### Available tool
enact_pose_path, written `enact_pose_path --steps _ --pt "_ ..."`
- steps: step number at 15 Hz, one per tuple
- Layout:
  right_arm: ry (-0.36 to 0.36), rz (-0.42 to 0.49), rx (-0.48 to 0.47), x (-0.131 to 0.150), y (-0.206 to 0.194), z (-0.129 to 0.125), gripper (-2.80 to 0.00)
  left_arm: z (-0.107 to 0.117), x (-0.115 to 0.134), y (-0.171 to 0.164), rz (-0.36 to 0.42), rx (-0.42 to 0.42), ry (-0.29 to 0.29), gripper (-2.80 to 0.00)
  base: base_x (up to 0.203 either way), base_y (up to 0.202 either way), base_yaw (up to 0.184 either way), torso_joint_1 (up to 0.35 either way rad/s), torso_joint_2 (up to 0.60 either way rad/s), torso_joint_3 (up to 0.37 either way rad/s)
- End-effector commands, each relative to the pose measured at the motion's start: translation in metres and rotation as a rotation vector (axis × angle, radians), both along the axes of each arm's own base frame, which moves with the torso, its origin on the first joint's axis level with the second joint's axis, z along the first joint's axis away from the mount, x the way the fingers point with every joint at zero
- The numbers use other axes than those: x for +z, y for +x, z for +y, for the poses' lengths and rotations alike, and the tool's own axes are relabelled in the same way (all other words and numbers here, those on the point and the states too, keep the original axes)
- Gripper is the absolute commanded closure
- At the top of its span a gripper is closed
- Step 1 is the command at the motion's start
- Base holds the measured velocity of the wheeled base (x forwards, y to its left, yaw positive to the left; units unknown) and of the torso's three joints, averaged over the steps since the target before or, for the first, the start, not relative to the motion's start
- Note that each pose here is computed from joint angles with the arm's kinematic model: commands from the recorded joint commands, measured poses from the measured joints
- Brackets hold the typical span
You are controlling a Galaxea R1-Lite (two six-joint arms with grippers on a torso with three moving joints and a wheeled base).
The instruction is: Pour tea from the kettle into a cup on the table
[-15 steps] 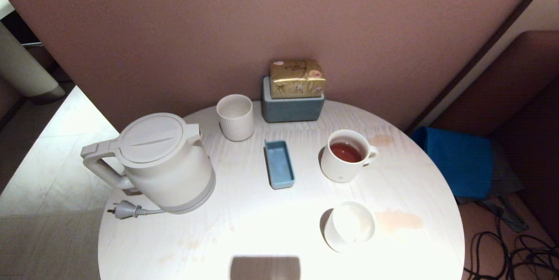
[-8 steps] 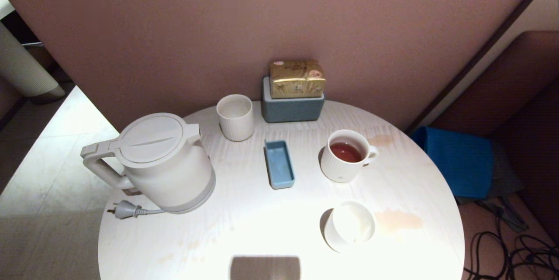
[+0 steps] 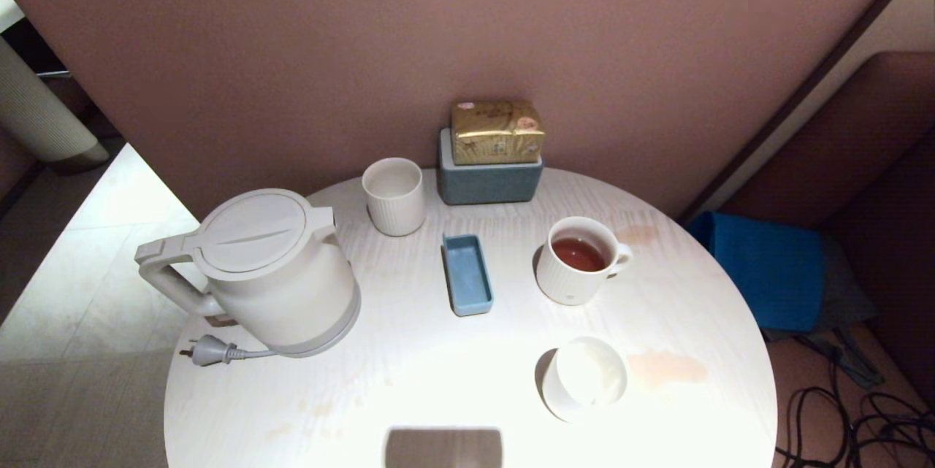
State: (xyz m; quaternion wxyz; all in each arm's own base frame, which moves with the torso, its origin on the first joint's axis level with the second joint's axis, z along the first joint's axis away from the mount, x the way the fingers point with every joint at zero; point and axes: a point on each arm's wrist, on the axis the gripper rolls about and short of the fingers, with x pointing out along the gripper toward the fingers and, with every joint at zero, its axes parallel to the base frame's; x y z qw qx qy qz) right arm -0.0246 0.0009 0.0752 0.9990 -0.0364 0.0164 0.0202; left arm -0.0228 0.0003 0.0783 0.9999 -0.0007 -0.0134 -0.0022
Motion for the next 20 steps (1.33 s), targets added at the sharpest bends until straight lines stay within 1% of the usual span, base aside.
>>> enact_pose_path --steps 1,3,15,16,20 --pt "0.004 0.003 0.0 0.0 0.0001 0.0 -2.8 0.0 0.0001 0.0001 0.001 0.0 0.0 0.0 0.0 0.0 0.0 0.0 0.0 0.0" --pt "0.015 0.003 -0.004 0.0 0.0001 -0.0001 -2.8 0.0 0.0001 0.0001 0.001 0.0 0.0 0.0 0.0 0.0 0.0 0.0 0.0 0.0" --pt "0.017 -0.008 -0.006 0.0004 0.0005 -0.0001 -2.8 0.0 0.0001 0.0001 0.0 0.0 0.0 0.0 0.0 0.0 0.0 0.0 0.0 0.0" --pt "0.014 -0.008 -0.006 0.0003 0.0005 -0.0001 0.0 0.0 0.0 0.0 -0.001 -0.001 0.0 0.0 0.0 0.0 0.0 0.0 0.0 0.0" --pt "0.014 -0.008 -0.006 0.0003 0.0005 -0.0001 0.0 0.0 0.0 0.0 -0.001 0.0 0.0 0.0 0.0 0.0 0.0 0.0 0.0 0.0"
